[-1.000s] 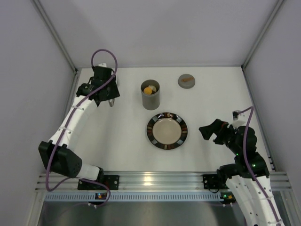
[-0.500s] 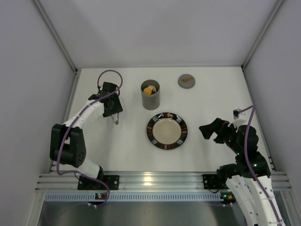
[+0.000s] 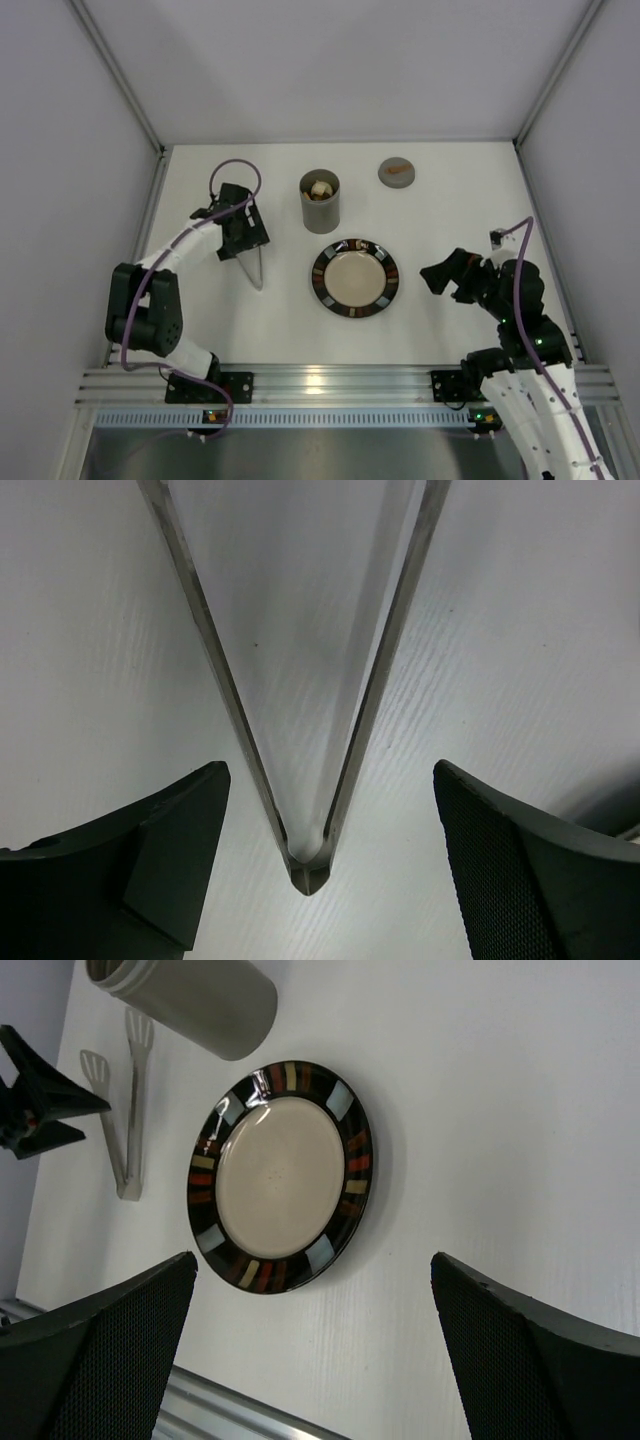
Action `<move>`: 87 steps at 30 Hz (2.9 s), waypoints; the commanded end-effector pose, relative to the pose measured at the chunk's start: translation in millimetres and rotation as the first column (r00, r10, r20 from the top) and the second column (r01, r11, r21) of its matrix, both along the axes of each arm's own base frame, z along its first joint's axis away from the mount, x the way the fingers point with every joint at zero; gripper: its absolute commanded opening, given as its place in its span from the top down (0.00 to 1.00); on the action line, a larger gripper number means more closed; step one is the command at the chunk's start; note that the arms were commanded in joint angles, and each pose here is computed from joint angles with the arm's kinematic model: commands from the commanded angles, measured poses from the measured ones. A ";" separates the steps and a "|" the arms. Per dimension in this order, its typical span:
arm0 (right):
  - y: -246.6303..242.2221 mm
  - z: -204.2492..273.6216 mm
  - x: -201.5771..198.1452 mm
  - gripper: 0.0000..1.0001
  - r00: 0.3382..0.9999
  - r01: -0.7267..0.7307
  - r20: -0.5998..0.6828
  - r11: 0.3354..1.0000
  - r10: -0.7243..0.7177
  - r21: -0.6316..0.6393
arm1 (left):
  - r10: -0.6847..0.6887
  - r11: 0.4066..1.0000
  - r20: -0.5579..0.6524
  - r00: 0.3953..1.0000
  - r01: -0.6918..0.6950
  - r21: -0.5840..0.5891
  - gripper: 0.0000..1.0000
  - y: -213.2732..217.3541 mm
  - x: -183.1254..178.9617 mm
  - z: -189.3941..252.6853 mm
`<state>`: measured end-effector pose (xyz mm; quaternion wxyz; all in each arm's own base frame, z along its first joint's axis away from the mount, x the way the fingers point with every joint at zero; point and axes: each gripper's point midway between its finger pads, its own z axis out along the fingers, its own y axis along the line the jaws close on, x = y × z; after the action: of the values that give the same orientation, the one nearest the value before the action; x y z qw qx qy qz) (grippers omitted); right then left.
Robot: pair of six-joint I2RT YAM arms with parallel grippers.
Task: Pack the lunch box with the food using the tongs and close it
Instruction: Place the clamp at the center of the board, then move the box lid to the center of the board.
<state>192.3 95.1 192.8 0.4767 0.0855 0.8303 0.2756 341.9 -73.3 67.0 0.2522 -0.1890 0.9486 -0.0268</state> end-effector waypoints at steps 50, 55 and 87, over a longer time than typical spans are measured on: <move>68.6 -94.5 468.3 0.16 0.980 0.172 -0.046 0.936 -0.195 -0.308 | -0.407 0.896 0.499 0.765 0.440 0.056 0.11 -41.2 -93.1 161.6; 58.3 -100.8 467.1 0.14 0.976 0.181 -0.050 0.913 -0.214 -0.365 | -0.414 0.891 0.495 0.764 0.450 0.051 0.11 -43.4 -93.5 160.1; 38.3 -159.2 408.8 0.11 0.948 -0.041 -0.285 0.830 -0.143 -0.556 | -0.426 0.887 0.465 0.776 0.460 0.045 0.12 -45.6 -92.2 150.5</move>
<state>634.6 130.4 36.4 0.3968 0.0371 0.9171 0.0079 244.3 -114.6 212.8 0.4354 0.0352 0.8860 -0.1553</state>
